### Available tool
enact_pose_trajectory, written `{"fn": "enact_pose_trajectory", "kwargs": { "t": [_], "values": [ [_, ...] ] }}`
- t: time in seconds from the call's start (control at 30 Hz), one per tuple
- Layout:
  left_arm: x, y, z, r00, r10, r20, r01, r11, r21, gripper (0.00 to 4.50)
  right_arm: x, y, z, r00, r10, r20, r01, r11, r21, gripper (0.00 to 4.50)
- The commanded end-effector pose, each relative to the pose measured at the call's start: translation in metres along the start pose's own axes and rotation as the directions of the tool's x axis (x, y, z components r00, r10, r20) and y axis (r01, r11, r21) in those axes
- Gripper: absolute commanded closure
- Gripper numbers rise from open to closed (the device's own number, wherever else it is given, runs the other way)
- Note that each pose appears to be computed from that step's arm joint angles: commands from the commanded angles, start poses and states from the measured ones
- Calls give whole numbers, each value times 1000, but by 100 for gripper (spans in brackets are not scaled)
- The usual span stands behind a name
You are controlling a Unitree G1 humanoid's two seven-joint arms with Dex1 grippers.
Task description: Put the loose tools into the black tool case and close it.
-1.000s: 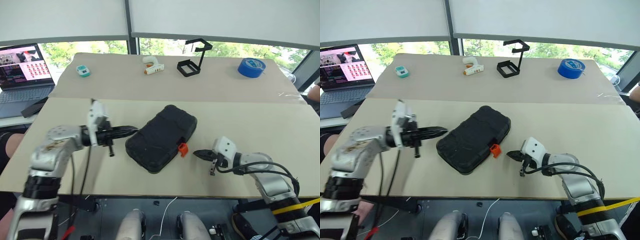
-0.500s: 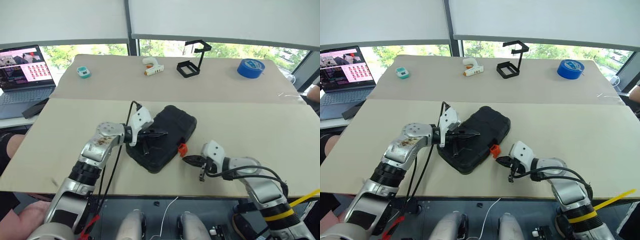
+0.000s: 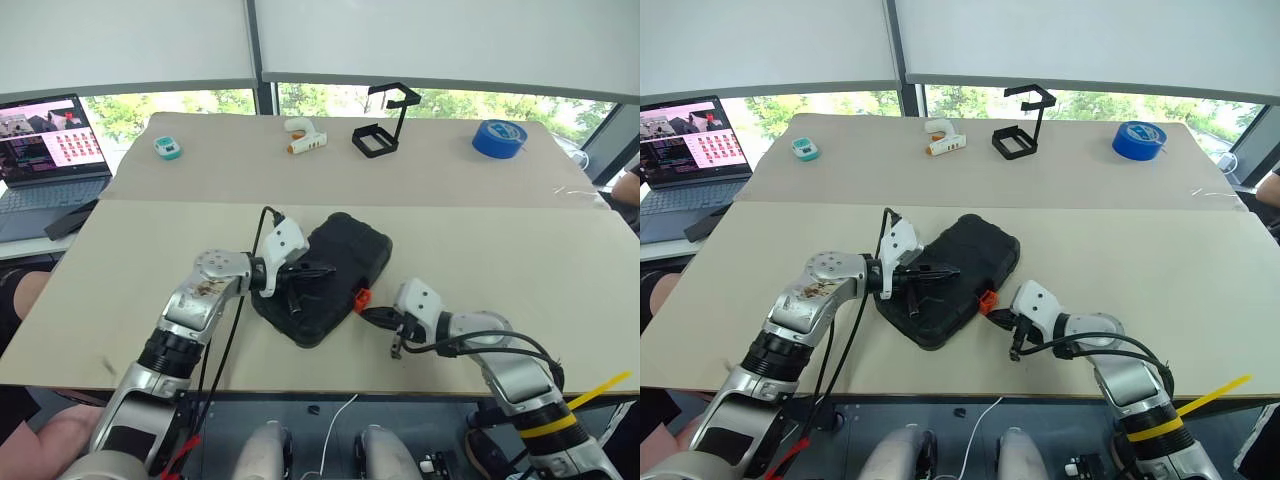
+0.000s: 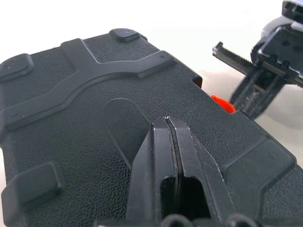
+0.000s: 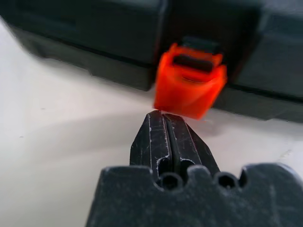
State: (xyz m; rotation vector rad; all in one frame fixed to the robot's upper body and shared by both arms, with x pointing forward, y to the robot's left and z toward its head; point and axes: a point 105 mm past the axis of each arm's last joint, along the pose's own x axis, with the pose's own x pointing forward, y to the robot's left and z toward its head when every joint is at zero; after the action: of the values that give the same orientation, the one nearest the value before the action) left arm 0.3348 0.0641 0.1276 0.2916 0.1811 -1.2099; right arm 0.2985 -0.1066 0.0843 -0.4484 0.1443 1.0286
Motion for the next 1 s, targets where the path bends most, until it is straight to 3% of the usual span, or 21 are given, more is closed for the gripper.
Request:
{"fn": "enact_pose_trajectory", "kwargs": {
  "t": [0.03, 0.57, 0.77, 0.87, 1.0],
  "values": [
    [4, -12, -41, 992, -35, -123, 21, 993, -115, 447, -4, -12, 29, 991, -41, 129, 48, 998, -49, 450],
    [8, -18, -49, 985, -63, -160, 40, 989, -142, 447, -12, -15, 46, 963, -70, 262, 66, 998, 24, 450],
    [8, -19, -50, 984, -72, -164, 49, 988, -144, 447, -19, -17, 26, 985, -93, 149, 72, 988, 139, 450],
    [8, -19, -50, 984, -74, -163, 50, 988, -143, 450, -20, -16, 15, 992, -98, 84, 79, 975, 209, 371],
    [9, -22, -51, 984, -80, -161, 57, 988, -145, 450, -13, -12, 5, 995, -95, 19, 88, 973, 211, 228]
  ]
}}
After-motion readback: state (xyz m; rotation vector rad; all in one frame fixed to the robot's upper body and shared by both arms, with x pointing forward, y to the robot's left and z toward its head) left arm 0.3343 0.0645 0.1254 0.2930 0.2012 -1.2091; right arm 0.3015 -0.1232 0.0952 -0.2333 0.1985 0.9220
